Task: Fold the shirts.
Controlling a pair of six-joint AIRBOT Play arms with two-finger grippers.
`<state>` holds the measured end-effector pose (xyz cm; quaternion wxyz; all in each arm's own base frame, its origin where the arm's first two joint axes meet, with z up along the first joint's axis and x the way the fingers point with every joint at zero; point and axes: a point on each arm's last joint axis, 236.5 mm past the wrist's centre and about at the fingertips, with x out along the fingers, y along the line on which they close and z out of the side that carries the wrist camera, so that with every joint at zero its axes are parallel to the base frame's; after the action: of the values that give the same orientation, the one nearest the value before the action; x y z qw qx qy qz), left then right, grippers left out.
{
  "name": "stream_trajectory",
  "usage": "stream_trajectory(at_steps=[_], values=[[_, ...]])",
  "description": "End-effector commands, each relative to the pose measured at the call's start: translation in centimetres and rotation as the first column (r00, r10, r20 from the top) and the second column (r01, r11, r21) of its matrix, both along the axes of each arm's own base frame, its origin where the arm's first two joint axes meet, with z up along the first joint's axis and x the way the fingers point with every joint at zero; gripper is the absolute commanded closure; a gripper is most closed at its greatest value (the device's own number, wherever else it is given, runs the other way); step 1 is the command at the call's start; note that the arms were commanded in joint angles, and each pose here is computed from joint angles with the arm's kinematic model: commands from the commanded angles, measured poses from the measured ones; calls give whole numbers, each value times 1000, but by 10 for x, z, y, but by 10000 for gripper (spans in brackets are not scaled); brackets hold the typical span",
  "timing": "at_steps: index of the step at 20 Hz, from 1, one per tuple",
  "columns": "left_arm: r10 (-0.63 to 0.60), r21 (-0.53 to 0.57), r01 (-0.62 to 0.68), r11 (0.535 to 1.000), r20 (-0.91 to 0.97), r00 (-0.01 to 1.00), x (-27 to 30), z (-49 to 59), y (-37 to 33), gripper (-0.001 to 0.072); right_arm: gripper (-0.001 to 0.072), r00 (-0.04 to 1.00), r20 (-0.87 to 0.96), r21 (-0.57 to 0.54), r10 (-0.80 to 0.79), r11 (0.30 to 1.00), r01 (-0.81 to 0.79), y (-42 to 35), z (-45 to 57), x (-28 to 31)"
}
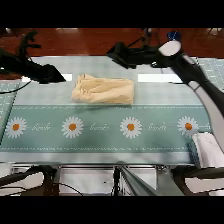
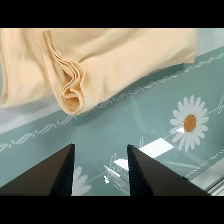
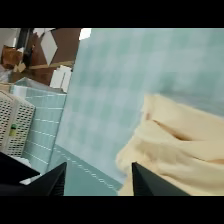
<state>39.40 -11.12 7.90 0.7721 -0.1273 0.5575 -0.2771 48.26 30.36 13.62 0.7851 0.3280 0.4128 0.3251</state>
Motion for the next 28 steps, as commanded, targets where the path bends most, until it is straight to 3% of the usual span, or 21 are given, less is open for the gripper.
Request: stream_trajectory(at_steps=[1,3,4,7,13,16,26,27,28], values=[[-70,6,71,997,-92,993,12,-67,-15,284,230,996,-86,-277,1,961,-25,-105,-19,-23],[-73,2,74,997,-147,986,15,-97,-15,278,230,983,-184,-412,-20,909,-58,-163,-42,-41],[-63,5,64,998,-159,985,19,-108,-14,216,230,971,-235,-464,-36,882,-79,-189,-54,-51],[-102,-27,99,995,-130,986,31,-121,-21,214,225,959,-268,-536,-93,841,-68,-238,-65,-56],[-99,-74,95,993,-60,993,75,-118,-32,214,212,943,-315,-526,-110,847,-77,-257,-89,-51],[-106,-74,102,992,-63,992,86,-129,-36,185,212,936,-345,-441,-64,892,-102,-238,-99,-46],[-147,-82,138,987,-129,981,78,-164,-55,186,212,940,-339,-377,-32,921,-104,-224,-103,-37],[-155,-82,145,986,-136,979,76,-167,-59,190,212,941,-336,-374,-31,922,-103,-223,-103,-36],[-162,-83,152,985,-141,977,74,-170,-62,261,212,941,-336,-374,-31,922,-103,-223,-103,-36]])
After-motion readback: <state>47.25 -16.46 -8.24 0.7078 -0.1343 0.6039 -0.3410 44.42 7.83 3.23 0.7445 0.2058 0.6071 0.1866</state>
